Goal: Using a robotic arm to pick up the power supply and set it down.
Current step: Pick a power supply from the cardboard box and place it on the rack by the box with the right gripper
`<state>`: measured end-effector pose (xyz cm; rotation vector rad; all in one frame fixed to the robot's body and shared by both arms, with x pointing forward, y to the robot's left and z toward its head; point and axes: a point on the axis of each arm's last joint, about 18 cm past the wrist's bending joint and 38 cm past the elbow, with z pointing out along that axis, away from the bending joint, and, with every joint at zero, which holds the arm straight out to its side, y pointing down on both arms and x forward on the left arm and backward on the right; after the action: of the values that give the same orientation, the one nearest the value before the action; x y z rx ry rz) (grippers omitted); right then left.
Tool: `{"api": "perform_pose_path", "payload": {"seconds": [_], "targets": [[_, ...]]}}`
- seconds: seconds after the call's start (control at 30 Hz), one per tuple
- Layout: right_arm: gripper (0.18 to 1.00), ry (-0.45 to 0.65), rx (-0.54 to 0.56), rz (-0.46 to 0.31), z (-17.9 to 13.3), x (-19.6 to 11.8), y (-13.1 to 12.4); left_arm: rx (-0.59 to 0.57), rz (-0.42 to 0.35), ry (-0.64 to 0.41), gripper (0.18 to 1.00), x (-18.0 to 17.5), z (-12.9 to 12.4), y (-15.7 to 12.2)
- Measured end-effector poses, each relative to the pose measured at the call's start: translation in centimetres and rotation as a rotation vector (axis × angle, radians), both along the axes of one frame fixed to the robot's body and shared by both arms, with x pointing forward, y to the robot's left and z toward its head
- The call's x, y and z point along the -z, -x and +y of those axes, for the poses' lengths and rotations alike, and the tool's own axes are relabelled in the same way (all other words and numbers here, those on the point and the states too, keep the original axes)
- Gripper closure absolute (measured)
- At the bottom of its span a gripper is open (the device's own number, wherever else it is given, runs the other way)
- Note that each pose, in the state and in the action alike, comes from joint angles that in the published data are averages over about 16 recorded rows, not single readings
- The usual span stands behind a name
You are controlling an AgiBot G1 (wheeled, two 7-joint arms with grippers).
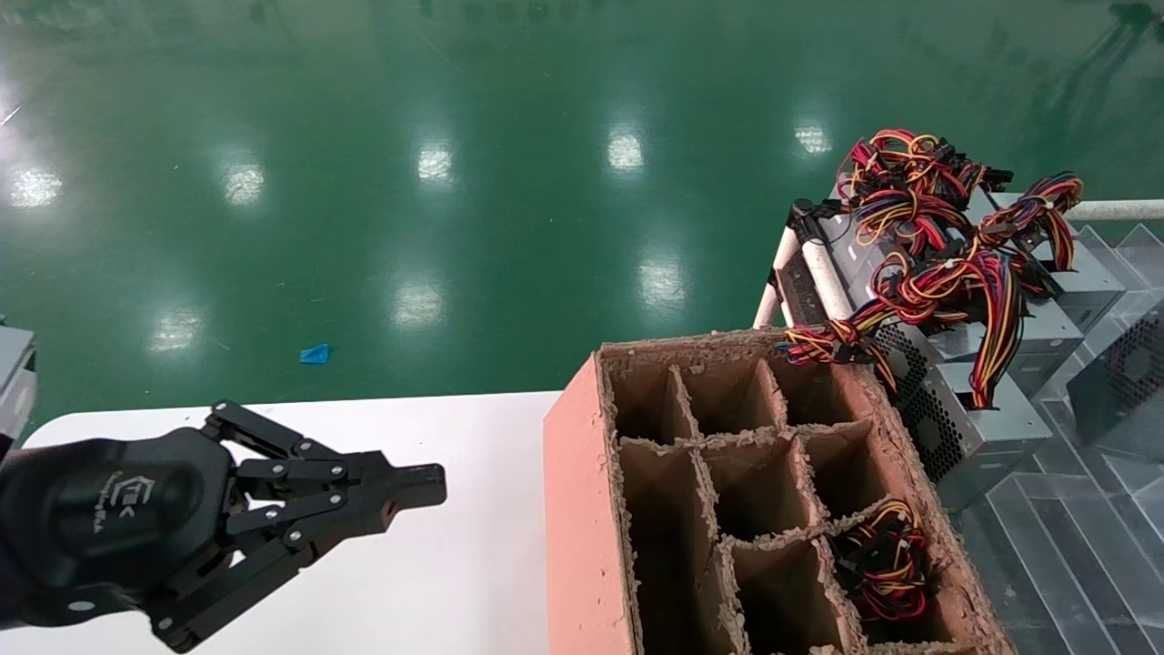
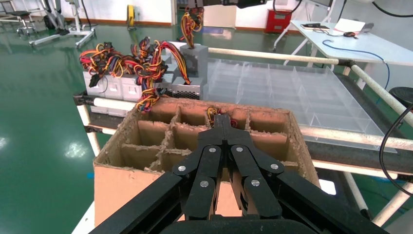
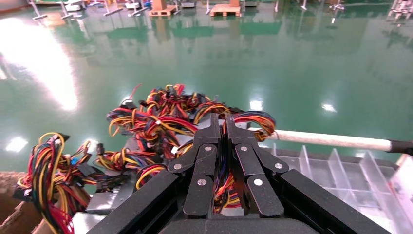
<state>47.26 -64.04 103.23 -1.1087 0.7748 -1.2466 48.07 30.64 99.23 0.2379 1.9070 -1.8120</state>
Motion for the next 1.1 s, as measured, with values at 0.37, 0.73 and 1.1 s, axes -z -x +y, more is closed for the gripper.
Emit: {"api": "perform_pose_path", "payload": {"seconds": [0.37,0.73,1.1], "targets": [[0.981,0.022,-0.069,0.013,2.2,0.0,-2.3,0.000,0.000,0.000,0.993,0.0,0.0,0.0],[0.981,0.023,-0.115,0.006,3.5,-0.4,-3.4,0.000,0.000,0.000,0.993,0.0,0.0,0.0],[0.981,0.028,-0.121,0.007,3.7,-0.5,-3.5,0.000,0.000,0.000,0.993,0.0,0.0,0.0]]}}
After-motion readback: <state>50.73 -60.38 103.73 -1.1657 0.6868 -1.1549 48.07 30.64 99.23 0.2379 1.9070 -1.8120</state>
